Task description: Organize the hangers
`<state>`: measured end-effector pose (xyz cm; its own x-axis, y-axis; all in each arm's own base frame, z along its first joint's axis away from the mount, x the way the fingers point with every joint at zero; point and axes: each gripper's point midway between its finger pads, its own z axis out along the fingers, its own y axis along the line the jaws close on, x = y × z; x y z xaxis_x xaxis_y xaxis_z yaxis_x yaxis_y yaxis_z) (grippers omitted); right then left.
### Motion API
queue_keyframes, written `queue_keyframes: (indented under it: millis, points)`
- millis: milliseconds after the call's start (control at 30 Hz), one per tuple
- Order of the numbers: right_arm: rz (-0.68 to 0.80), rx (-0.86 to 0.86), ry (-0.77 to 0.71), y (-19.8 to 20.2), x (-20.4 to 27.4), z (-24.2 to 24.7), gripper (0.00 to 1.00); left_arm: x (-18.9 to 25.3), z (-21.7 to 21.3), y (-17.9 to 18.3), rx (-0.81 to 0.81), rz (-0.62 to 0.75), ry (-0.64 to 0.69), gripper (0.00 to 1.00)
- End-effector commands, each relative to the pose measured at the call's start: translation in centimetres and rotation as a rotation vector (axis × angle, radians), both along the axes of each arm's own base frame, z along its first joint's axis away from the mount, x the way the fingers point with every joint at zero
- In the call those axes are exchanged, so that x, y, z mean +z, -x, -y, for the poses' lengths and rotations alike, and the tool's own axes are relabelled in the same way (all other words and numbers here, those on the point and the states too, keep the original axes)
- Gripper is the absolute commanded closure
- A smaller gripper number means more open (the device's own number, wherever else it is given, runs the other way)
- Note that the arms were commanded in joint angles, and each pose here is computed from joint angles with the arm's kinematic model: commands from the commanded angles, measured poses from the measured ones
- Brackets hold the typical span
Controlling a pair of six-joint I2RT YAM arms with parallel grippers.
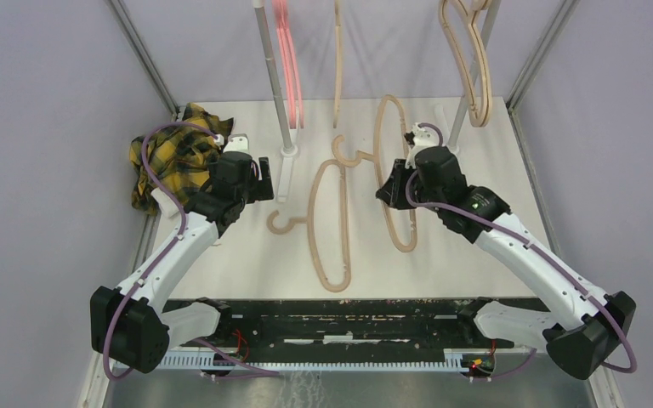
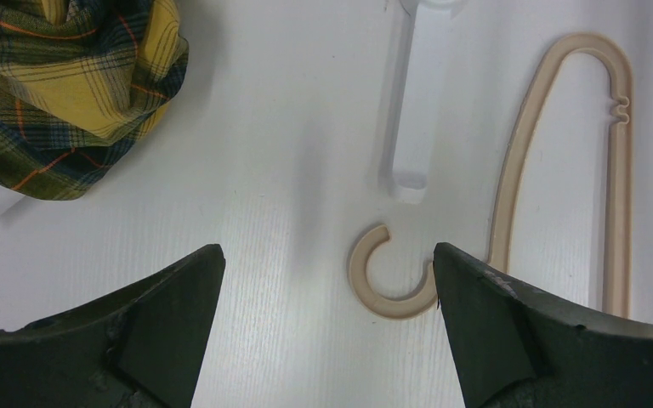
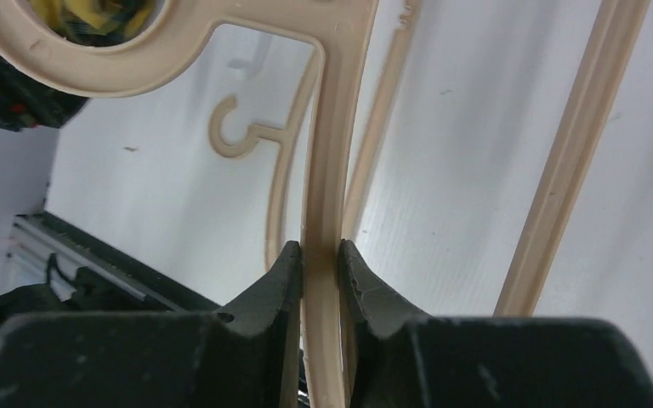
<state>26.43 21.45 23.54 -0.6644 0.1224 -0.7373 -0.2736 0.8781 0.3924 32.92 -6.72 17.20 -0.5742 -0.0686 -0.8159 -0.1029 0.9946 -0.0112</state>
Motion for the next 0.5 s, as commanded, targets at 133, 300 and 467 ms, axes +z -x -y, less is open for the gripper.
queue_keyframes:
  millis: [133, 300, 467]
  points:
    - [0.031, 0.139, -0.342, -1.7, 9.1, -4.7, 0.80, 2.1, -0.3, -0.6, -0.025, 0.065, -0.024, 0.01]
    - [0.039, 0.189, -0.422, -2.2, 11.3, -5.6, 0.80, 2.3, -0.5, -0.6, -0.023, 0.071, -0.034, 0.01]
    - [0.032, 0.218, -0.420, -1.6, 11.6, -5.5, 0.81, 2.0, -0.4, -0.6, -0.027, 0.064, -0.033, 0.01]
